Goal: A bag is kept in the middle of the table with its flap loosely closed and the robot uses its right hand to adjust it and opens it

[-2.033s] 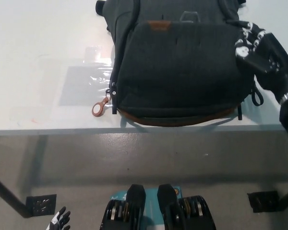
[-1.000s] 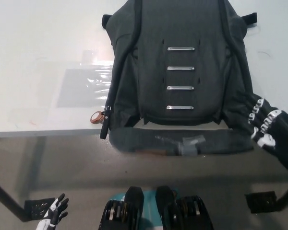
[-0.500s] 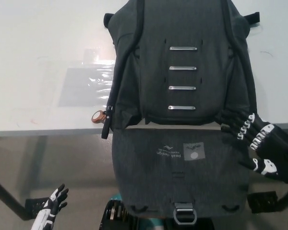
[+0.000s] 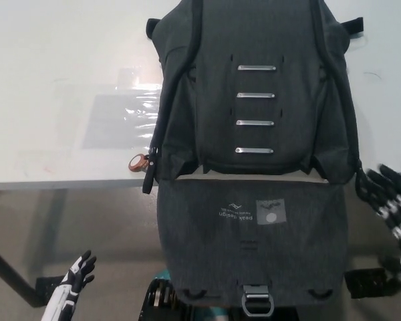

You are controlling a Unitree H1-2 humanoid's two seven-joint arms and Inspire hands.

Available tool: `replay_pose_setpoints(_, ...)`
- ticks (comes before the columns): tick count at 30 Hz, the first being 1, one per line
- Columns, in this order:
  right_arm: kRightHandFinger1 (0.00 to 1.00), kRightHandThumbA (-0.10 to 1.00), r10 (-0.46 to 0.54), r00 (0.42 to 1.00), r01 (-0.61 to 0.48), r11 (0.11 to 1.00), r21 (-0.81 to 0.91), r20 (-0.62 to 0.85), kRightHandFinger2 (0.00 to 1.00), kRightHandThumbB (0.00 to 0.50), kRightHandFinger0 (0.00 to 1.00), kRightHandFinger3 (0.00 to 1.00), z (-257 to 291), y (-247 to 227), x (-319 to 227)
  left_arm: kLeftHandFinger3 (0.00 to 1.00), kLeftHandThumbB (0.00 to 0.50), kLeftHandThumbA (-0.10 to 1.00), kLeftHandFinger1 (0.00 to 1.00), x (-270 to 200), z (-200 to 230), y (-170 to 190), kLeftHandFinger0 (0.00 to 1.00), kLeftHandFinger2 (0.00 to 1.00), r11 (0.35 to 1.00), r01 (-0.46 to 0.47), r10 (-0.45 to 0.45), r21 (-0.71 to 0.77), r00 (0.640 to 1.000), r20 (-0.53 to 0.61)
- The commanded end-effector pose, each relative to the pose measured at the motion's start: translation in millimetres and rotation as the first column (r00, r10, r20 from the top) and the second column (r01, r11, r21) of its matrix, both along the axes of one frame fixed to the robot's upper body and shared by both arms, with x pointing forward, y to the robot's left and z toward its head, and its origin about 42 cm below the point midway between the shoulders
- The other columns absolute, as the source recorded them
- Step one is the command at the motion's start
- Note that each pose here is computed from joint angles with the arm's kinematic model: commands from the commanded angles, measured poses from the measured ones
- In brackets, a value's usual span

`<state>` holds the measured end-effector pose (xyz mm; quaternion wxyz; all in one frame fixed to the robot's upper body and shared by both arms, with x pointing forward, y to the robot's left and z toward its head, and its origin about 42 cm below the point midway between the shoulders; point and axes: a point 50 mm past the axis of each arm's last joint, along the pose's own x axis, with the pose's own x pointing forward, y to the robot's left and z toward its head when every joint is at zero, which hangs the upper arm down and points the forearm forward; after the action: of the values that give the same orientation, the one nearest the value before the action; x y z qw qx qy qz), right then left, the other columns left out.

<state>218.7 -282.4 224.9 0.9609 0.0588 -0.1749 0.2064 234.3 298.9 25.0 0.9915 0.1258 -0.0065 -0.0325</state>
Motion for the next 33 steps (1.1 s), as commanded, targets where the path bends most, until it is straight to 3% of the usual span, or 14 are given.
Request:
replay_pose_setpoints(1, 1.00, 1.00, -0.161, 0.971, 0.162, 0.987, 0.007, 0.179, 1.00, 0.500, 1.00, 1.00, -2, -1, -41, 1.00, 0.500, 1.00, 1.00, 7, 9, 8, 1.00, 1.00, 1.000, 0.005, -0.006, 0.012, 0.998, 0.058)
replay_pose_setpoints(3, 1.00, 1.00, -0.207, 0.963, 0.207, 0.978, 0.015, 0.170, 1.00, 0.483, 1.00, 1.00, -16, 2, -50, 1.00, 0.500, 1.00, 1.00, 4, 8, 9, 1.00, 1.00, 1.000, 0.004, -0.004, 0.015, 0.999, 0.054)
replay_pose_setpoints(4, 1.00, 1.00, -0.242, 0.957, 0.240, 0.970, 0.029, 0.161, 1.00, 0.408, 1.00, 1.00, -26, 6, -56, 1.00, 0.500, 1.00, 1.00, 3, 8, 9, 1.00, 1.00, 1.000, 0.003, -0.004, 0.020, 0.999, 0.053)
replay_pose_setpoints(6, 1.00, 1.00, -0.292, 0.947, 0.295, 0.955, -0.001, 0.133, 1.00, 0.359, 1.00, 1.00, -49, 14, -66, 1.00, 0.500, 1.00, 1.00, 5, 7, 8, 1.00, 1.00, 1.000, 0.008, -0.008, 0.019, 0.999, 0.050)
replay_pose_setpoints(8, 1.00, 1.00, -0.302, 0.949, 0.306, 0.952, -0.026, 0.095, 1.00, 0.374, 1.00, 1.00, -63, 22, -70, 1.00, 0.500, 1.00, 1.00, 6, 8, 7, 1.00, 1.00, 1.000, 0.007, -0.007, 0.014, 0.999, 0.053)
replay_pose_setpoints(11, 1.00, 1.00, -0.300, 0.954, 0.300, 0.953, -0.042, 0.014, 1.00, 0.358, 1.00, 1.00, -96, 39, -71, 1.00, 0.500, 1.00, 1.00, 9, 9, 7, 1.00, 1.00, 1.000, 0.009, -0.010, 0.017, 0.998, 0.059)
replay_pose_setpoints(13, 1.00, 1.00, -0.276, 0.959, 0.274, 0.961, -0.046, -0.061, 1.00, 0.393, 1.00, 1.00, -114, 49, -69, 1.00, 0.500, 1.00, 1.00, 9, 9, 7, 1.00, 1.00, 1.000, 0.010, -0.011, 0.014, 0.998, 0.058)
replay_pose_setpoints(14, 1.00, 1.00, -0.263, 0.960, 0.260, 0.965, -0.044, -0.092, 1.00, 0.376, 1.00, 1.00, -124, 55, -66, 1.00, 0.500, 1.00, 1.00, 11, 10, 6, 1.00, 1.00, 1.000, 0.013, -0.014, 0.016, 0.998, 0.062)
replay_pose_setpoints(16, 1.00, 1.00, -0.284, 0.952, 0.274, 0.957, -0.097, -0.111, 1.00, 0.388, 1.00, 1.00, -141, 67, -58, 1.00, 0.500, 1.00, 1.00, 14, 12, 4, 1.00, 1.00, 1.000, 0.018, -0.019, 0.020, 0.998, 0.067)
replay_pose_setpoints(19, 1.00, 1.00, -0.225, 0.952, 0.221, 0.974, -0.042, -0.207, 1.00, 0.396, 1.00, 1.00, -158, 83, -50, 1.00, 0.500, 1.00, 1.00, 15, 12, 4, 1.00, 1.00, 1.000, 0.018, -0.019, 0.008, 0.997, 0.070)
replay_pose_setpoints(24, 1.00, 1.00, -0.118, 0.918, 0.168, 0.981, 0.102, -0.380, 1.00, 0.286, 1.00, 1.00, -173, 116, -33, 1.00, 0.500, 1.00, 1.00, 15, 12, 1, 1.00, 1.00, 1.000, 0.021, -0.022, 0.006, 0.997, 0.071)
replay_pose_setpoints(28, 1.00, 1.00, -0.083, 0.913, 0.135, 0.985, 0.103, -0.399, 1.00, 0.322, 1.00, 1.00, -174, 132, -22, 1.00, 0.500, 1.00, 1.00, 20, 15, 0, 1.00, 1.00, 1.000, 0.029, -0.030, 0.012, 0.996, 0.081)
replay_pose_setpoints(33, 1.00, 1.00, -0.059, 0.912, 0.108, 0.989, 0.099, -0.407, 1.00, 0.277, 1.00, 1.00, -177, 131, -18, 1.00, 0.500, 1.00, 1.00, 24, 19, 1, 1.00, 1.00, 0.999, 0.030, -0.031, 0.012, 0.995, 0.093)
